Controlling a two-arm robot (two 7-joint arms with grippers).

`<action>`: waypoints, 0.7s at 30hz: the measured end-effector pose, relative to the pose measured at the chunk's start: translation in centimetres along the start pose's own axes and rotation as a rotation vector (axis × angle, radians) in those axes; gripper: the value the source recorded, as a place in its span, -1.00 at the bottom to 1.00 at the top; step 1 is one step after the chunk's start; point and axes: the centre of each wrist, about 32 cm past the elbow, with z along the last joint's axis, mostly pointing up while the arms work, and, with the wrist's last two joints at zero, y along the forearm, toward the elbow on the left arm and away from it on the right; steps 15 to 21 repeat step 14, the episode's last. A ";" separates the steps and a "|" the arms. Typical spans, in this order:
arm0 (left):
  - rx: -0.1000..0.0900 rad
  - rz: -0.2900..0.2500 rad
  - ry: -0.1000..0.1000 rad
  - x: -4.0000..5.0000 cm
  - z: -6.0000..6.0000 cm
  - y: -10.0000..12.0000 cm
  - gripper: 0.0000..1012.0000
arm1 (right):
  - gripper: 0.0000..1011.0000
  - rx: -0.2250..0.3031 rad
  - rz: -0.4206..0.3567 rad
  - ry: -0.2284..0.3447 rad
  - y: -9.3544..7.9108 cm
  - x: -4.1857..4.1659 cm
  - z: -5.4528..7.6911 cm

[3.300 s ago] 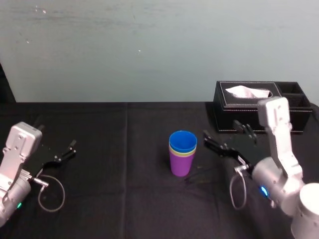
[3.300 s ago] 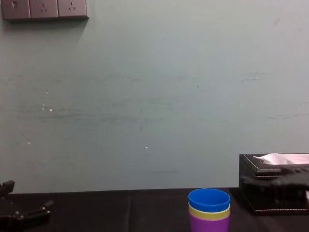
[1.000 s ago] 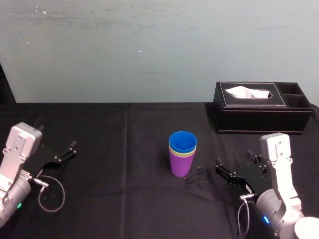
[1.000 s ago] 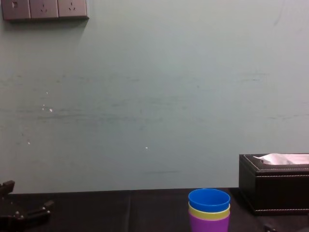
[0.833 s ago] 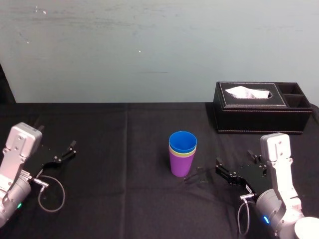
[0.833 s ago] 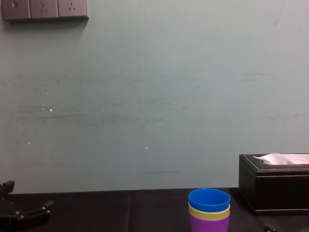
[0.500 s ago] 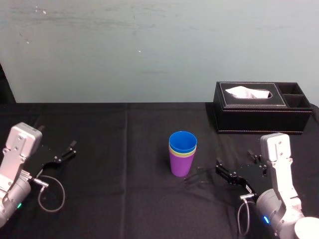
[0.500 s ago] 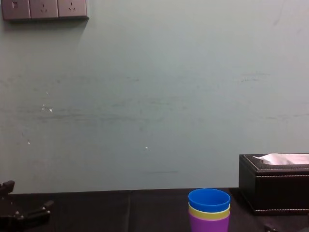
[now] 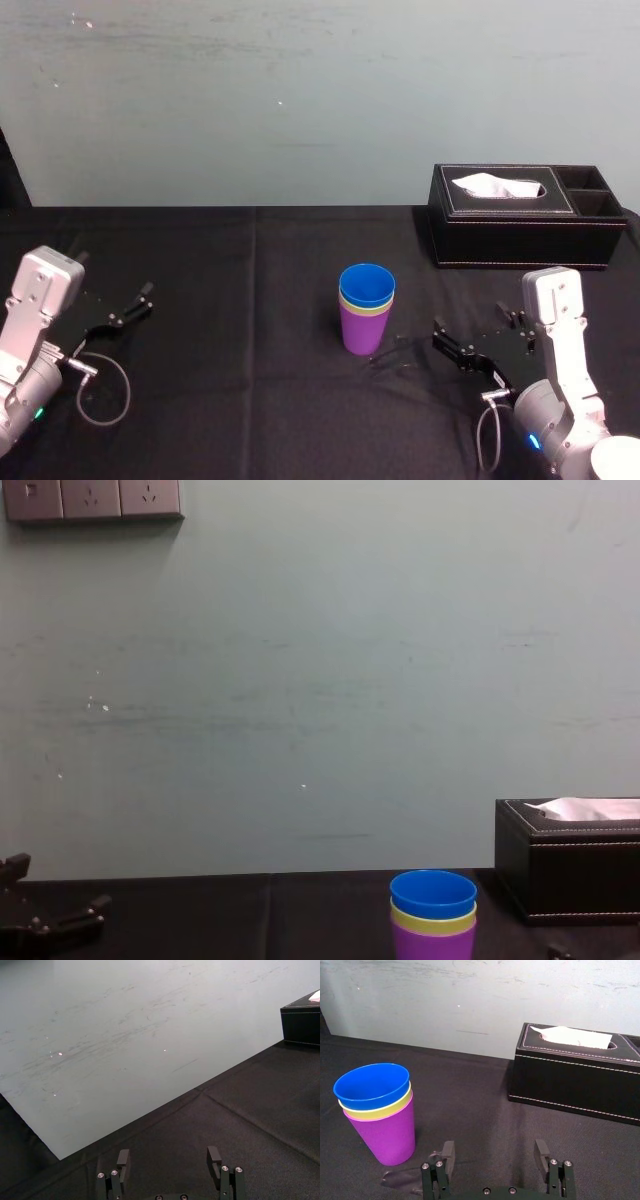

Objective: Stack the three plastic cups sequentially using one hand.

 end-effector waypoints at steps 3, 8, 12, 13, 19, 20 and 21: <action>0.000 0.000 0.000 0.00 0.0 0.0 0.98 | 0.99 0.000 0.000 0.000 0.0 0.00 0.0; 0.000 0.000 0.000 0.00 0.0 0.0 0.98 | 0.99 0.000 0.000 0.000 0.0 0.00 0.0; 0.000 0.000 0.000 0.00 0.0 0.0 0.98 | 0.99 0.000 0.000 0.000 0.0 0.00 0.0; 0.000 0.000 0.000 0.00 0.0 0.0 0.98 | 0.99 0.000 0.000 0.000 0.0 0.00 0.0; 0.000 0.000 0.000 0.00 0.0 0.0 0.98 | 0.99 0.000 0.000 0.000 0.0 0.00 0.0; 0.000 0.000 0.000 0.00 0.0 0.0 0.98 | 0.99 0.000 0.000 0.000 0.0 0.00 0.0; 0.000 0.000 0.000 0.00 0.0 0.0 0.98 | 0.99 0.000 0.000 0.000 0.0 0.00 0.0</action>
